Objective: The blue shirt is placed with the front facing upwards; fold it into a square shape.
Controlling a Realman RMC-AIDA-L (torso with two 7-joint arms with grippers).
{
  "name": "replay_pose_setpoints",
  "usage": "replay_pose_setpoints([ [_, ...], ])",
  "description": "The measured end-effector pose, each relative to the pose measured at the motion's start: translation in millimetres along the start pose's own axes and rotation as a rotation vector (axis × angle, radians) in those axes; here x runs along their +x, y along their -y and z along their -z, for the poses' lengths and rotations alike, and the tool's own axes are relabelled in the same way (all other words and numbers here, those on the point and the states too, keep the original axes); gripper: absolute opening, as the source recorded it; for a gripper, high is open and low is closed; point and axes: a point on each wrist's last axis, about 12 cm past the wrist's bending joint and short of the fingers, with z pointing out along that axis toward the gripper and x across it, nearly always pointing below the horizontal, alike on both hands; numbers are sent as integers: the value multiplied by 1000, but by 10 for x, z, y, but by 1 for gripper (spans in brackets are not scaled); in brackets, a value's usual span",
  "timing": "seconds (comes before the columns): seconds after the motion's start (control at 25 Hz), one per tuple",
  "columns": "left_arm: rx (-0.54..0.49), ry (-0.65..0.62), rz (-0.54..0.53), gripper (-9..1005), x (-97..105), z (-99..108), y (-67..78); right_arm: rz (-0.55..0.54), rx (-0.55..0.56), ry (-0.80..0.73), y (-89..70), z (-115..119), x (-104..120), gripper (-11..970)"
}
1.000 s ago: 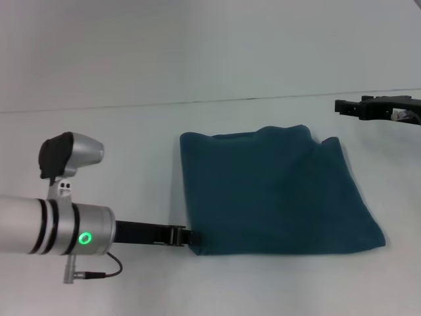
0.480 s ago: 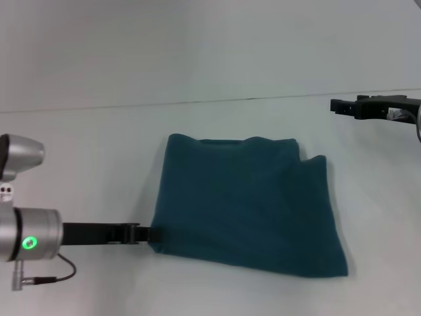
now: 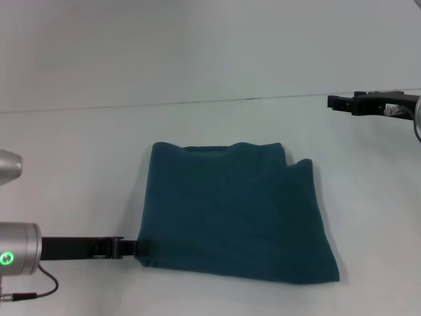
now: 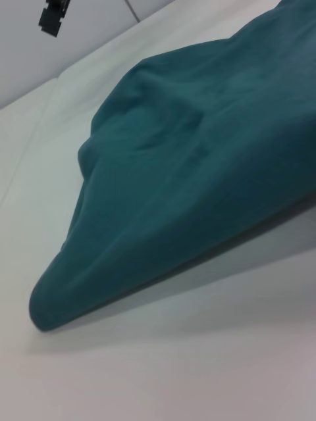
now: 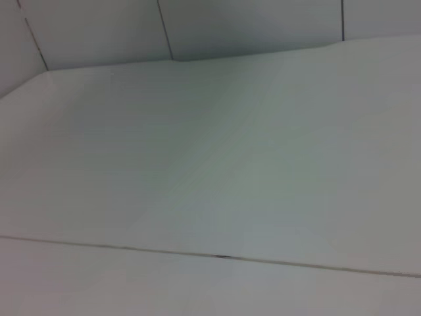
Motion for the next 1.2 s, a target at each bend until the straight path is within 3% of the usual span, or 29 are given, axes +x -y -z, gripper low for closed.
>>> replay_pose_setpoints([
  [0.36,17,14,16,26,140,155,-46,8,-2,5,-16,-13,-32,689],
  [0.8,29,-9,17,27,234,166,-51,12,-7,8,-35,-25,-49,690],
  [1.2,53,1,25,26,200,239,-41,9,-6,7,-34,-26,-46,690],
])
